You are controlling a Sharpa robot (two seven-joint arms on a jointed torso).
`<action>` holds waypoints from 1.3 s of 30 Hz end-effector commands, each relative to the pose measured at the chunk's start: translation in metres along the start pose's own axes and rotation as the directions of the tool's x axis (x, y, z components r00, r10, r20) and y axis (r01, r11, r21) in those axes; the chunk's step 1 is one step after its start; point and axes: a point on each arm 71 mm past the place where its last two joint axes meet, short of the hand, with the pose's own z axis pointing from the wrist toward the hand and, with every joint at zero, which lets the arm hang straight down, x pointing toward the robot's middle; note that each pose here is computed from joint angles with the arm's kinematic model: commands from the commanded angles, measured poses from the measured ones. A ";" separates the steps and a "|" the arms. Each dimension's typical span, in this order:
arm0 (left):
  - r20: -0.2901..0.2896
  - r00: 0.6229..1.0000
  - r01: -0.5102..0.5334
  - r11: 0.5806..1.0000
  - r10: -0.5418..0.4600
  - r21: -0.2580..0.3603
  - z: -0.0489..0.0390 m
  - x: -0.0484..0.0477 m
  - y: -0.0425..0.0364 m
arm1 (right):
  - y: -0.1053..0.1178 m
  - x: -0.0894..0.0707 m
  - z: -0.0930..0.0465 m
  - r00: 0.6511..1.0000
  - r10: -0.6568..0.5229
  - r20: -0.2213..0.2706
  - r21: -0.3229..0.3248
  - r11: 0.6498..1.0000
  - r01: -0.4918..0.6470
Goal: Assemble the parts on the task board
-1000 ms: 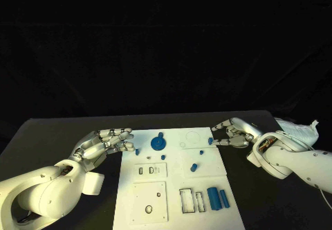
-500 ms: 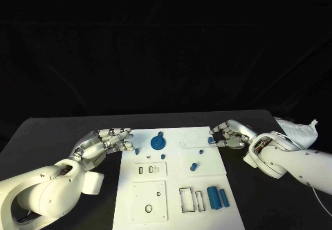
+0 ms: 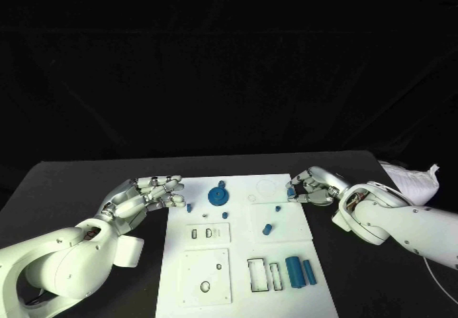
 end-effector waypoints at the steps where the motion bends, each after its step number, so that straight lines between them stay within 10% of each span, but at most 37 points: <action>1: -0.023 1.000 0.006 1.000 -0.006 0.007 0.0004 0.0027 -0.0004 | 0.000 0.003 0.000 1.000 -0.006 -0.026 -0.004 1.000 0.006; 27: -0.022 1.000 0.006 1.000 -0.006 0.004 0.0002 0.0026 -0.0002 | 0.002 0.005 0.003 1.000 -0.014 -0.017 0.001 1.000 0.014; 39: -0.021 1.000 0.005 1.000 -0.005 0.004 0.0010 0.0022 0.0004 | 0.050 0.005 0.007 0.998 0.050 0.041 -0.013 0.999 -0.050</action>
